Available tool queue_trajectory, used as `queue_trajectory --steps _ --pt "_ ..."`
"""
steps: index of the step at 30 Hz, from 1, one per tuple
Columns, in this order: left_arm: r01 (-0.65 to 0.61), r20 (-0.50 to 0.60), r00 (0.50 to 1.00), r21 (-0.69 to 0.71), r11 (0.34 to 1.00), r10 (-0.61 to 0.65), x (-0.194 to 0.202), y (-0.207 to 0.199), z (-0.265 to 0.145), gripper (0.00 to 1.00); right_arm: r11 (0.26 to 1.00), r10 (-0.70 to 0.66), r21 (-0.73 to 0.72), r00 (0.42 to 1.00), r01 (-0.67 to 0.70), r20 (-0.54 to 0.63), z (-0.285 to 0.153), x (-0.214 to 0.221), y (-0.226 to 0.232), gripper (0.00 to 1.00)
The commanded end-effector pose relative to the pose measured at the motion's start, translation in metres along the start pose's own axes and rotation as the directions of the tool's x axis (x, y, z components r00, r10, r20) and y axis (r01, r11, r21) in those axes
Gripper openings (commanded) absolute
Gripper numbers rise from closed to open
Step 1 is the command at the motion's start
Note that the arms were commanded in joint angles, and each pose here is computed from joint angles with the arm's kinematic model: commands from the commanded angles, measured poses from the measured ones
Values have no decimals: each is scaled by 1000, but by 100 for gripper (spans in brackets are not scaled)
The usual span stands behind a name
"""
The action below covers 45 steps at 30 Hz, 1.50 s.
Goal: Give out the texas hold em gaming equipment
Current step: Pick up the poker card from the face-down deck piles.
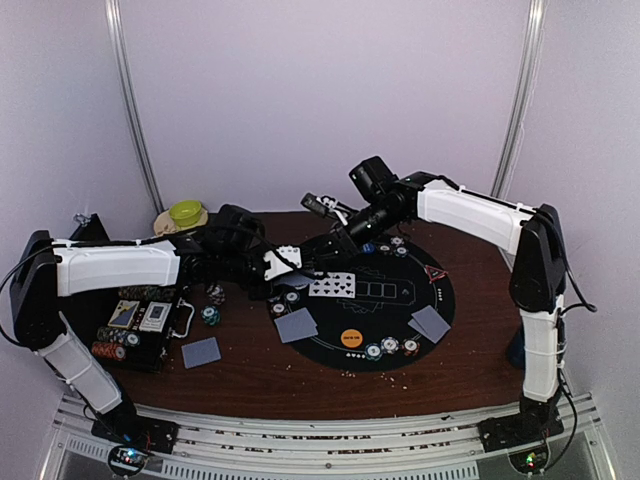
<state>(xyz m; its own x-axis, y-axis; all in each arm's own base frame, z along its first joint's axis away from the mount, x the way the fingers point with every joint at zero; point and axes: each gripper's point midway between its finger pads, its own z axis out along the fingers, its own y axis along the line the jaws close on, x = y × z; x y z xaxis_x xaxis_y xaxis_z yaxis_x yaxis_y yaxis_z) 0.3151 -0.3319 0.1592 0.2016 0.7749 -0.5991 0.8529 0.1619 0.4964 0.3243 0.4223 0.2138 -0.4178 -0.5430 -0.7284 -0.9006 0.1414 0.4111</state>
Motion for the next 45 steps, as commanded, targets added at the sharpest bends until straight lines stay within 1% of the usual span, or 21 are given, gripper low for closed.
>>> queue_trajectory --steps 1,4,11,12,14,19,23,29,33,36,37,39,43,44,45 --pt "-11 24 1000 -14 1000 11 -6 5 1 55 999 -30 14 999 30 15 -13 -7 8 17" --pt "-10 22 1000 -13 1000 10 -6 5 2 55 1000 -30 -2 999 31 14 -12 -6 9 15" --pt "-10 22 1000 -12 1000 11 -6 4 2 55 999 -22 -33 1000 22 9 -5 -4 10 15" --pt "-10 23 1000 -12 1000 11 -6 5 2 55 999 -19 -35 1000 19 7 -3 -3 10 14" --pt "-10 22 1000 -9 1000 10 -6 4 2 55 999 -16 -36 1000 16 3 -1 -3 9 6" --pt "-10 21 1000 -11 1000 10 -5 4 2 55 999 -16 -35 1000 16 3 -1 -3 7 0" --pt "-10 21 1000 -11 1000 11 -5 4 2 55 1000 -16 -6 1000 16 0 -2 -3 2 0" --pt "-10 22 1000 -10 1000 10 -5 4 3 55 999 -11 52 1000 10 12 -26 1 -16 0" --pt "-10 24 1000 -9 1000 10 -6 4 2 55 998 -12 61 1000 11 20 -37 3 -21 0" --pt "-9 24 1000 -10 1000 9 -6 4 2 55 999 -8 49 1000 7 18 -36 6 -22 0" --pt "-9 24 1000 -10 1000 9 -6 4 2 55 999 -2 37 1000 2 12 -34 8 -21 3" --pt "-9 26 1000 -11 1000 10 -7 4 1 55 1000 -4 15 1000 4 0 -29 11 -18 17" --pt "-9 25 1000 -11 1000 10 -7 4 1 55 1000 -18 -15 1000 18 -20 -17 13 -9 40" --pt "-10 25 1000 -11 1000 10 -6 5 1 55 1000 -23 -19 999 23 -22 -15 13 -6 48" --pt "-9 26 1000 -11 1000 10 -7 4 1 55 999 -26 -24 999 25 -21 -12 12 -3 52"
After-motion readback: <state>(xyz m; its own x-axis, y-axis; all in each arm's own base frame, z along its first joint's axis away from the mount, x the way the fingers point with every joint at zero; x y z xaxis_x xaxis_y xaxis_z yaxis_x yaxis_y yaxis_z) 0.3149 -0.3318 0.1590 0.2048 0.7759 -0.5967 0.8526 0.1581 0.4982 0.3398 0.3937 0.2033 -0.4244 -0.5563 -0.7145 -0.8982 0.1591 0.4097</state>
